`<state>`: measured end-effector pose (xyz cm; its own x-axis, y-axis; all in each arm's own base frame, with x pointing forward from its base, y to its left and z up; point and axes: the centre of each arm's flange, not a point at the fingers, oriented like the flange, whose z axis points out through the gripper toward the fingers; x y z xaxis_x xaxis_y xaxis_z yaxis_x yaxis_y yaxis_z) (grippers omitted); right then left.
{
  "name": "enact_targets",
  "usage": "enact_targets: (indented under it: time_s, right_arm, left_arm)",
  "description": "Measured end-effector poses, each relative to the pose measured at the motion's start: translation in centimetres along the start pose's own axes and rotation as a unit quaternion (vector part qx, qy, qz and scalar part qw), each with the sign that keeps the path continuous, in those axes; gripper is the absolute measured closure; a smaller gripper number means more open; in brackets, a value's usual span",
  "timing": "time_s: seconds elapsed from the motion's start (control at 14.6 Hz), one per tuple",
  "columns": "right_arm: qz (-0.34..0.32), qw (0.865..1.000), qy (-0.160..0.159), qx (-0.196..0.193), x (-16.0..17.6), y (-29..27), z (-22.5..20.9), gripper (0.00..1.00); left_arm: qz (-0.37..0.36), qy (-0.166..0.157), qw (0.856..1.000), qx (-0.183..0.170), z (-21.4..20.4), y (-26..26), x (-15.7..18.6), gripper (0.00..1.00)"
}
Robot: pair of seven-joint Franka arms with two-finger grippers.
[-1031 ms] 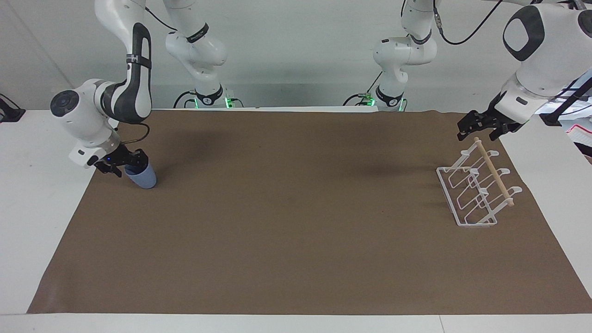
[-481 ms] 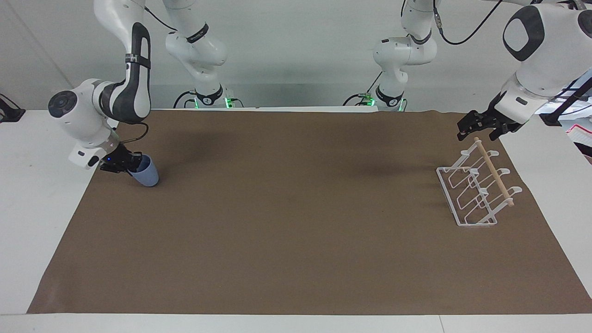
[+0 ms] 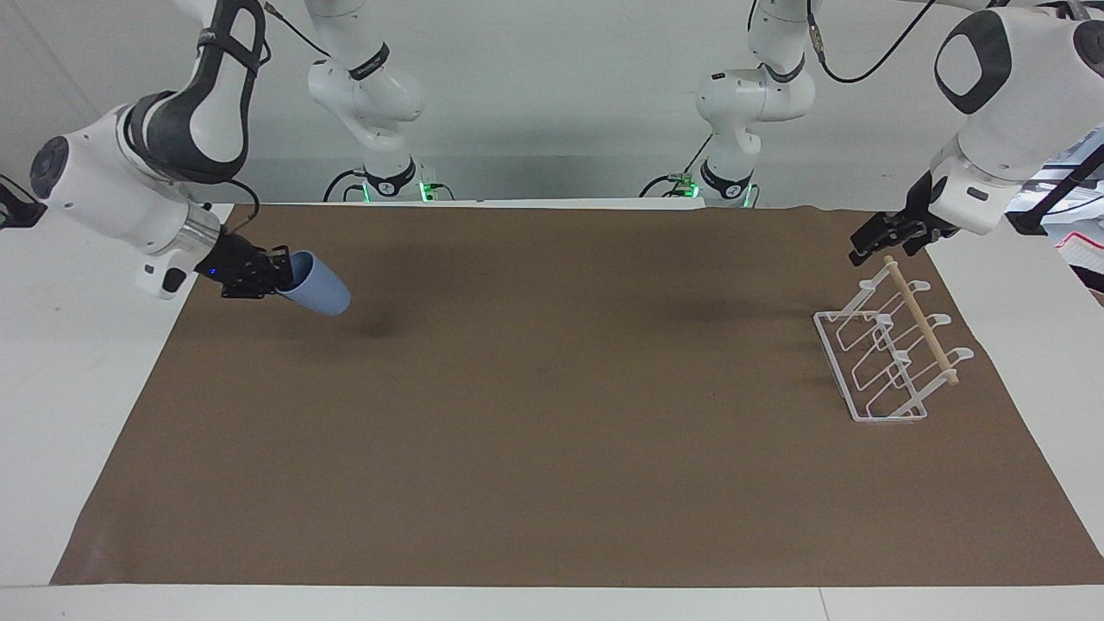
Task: Hang cup on cup holder
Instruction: 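Grasp the blue cup rim with the right gripper and lift it, then carry the cup toward the left gripper while the left gripper approaches it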
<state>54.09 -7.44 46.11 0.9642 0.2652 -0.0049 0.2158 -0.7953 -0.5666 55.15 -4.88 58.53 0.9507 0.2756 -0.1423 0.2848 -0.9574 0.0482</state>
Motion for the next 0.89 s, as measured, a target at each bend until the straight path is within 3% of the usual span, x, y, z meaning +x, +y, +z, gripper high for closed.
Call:
enact_targets:
  time_s: [0.14,0.34,0.69,0.89]
  right_arm:
    - [-0.012,0.996,0.031,0.082,1.8,-3.5,1.3,0.95]
    - [0.016,0.982,0.043,0.182,4.6,-10.3,4.6,0.95]
    - [0.119,0.953,0.062,0.271,7.5,-20.9,12.8,0.95]
    - [0.160,0.940,0.058,0.294,7.5,-24.4,15.6,0.95]
  left_arm:
    - [-0.096,-0.013,0.995,-0.033,0.1,3.2,-1.3,0.00]
    - [-0.236,-0.048,0.967,-0.078,0.0,8.7,-3.9,0.00]
    - [-0.404,-0.141,0.896,-0.118,-0.2,17.0,-9.4,0.00]
    - [-0.463,-0.214,0.849,-0.136,-1.4,19.5,-11.5,0.00]
